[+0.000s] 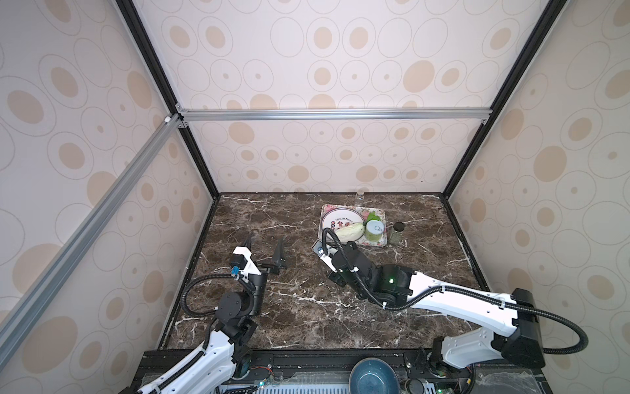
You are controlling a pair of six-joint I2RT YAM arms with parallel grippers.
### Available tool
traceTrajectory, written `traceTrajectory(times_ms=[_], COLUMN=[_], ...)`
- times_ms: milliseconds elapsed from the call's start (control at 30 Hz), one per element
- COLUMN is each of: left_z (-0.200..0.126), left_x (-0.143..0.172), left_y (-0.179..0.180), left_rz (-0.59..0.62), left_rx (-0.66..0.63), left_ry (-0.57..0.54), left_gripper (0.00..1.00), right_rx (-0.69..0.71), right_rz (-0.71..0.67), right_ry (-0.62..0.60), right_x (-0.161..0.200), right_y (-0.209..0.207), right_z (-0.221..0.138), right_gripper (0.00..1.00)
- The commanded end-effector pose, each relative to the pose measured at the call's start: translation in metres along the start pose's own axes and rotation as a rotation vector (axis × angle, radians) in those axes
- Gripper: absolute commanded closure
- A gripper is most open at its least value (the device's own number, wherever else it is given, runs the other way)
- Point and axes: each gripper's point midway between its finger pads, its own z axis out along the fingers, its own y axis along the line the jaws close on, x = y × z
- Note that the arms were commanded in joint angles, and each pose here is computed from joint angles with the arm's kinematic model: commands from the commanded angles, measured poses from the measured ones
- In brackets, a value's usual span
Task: Attach keys to a key ring
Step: Place the keyring at the center of the table.
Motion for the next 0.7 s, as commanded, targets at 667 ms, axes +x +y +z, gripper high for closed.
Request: traceTrajectory(times_ms=[667], left_z=[-0.008], left_x=[-0.022], left_y=[0.009], left_rz=[-0.06], left_rx=[-0.021], left_ry=[-0.088], left_gripper=[0.0], right_rx=[-0.064], right_rz=[0.264], right_ry=[-0.059], right_x=[0.011], right_y=[0.011], right_z=[0.057], right_gripper=[1.0])
